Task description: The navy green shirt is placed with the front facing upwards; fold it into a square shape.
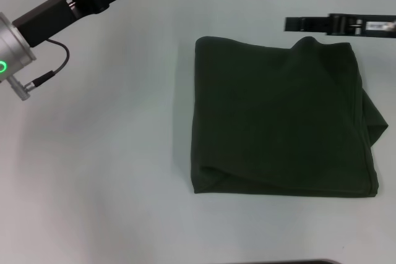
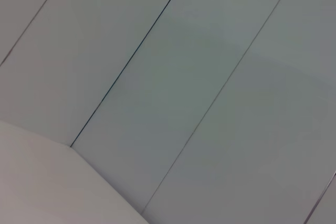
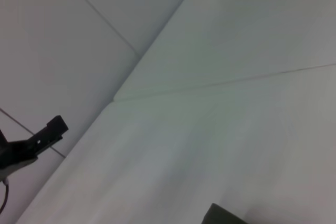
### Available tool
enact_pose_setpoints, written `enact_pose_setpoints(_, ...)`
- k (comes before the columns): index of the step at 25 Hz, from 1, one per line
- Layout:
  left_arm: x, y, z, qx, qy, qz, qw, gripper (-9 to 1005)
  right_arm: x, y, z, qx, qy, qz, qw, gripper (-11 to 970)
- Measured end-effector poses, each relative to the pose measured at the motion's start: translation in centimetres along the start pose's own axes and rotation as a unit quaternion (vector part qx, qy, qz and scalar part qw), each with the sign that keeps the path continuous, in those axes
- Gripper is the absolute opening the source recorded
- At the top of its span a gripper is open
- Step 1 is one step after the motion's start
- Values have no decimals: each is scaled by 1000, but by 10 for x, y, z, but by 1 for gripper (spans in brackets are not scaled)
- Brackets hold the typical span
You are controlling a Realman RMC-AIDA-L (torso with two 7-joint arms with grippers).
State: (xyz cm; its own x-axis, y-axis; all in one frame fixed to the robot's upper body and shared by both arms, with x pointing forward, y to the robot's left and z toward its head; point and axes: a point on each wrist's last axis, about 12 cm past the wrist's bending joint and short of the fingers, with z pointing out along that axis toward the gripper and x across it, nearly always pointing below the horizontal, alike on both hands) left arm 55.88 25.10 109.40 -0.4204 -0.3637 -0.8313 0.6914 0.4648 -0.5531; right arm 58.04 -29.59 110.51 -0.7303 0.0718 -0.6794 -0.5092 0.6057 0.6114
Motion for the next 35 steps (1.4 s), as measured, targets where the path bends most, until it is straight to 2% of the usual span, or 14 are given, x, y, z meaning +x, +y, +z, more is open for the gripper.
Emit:
enact_pose_setpoints(1, 0, 0, 0, 0, 0, 1, 1000, 949, 0, 1, 4, 0, 4, -2, 1000, 570)
enact_pose_setpoints(5, -1, 1, -2, -2, 1, 1, 1000, 949, 3, 3, 15, 6, 26, -1, 1000, 388)
enact_pose_setpoints(11, 0, 2, -3, -4, 1, 0, 1000, 950, 15, -3, 15, 26, 57, 4, 998, 104)
enact_pose_setpoints(19, 1, 2, -5, -6, 0, -1, 1000, 950, 26, -17, 12, 74, 80, 16, 994, 34)
enact_pose_setpoints(25, 1, 2, -4, -6, -1, -2, 1000, 949, 30, -23, 20, 108, 79, 10, 991, 35)
enact_pose_setpoints(35, 0, 4, -3, -13, 0, -1, 1000, 949, 20, -4, 15, 24, 55, -22, 998, 10)
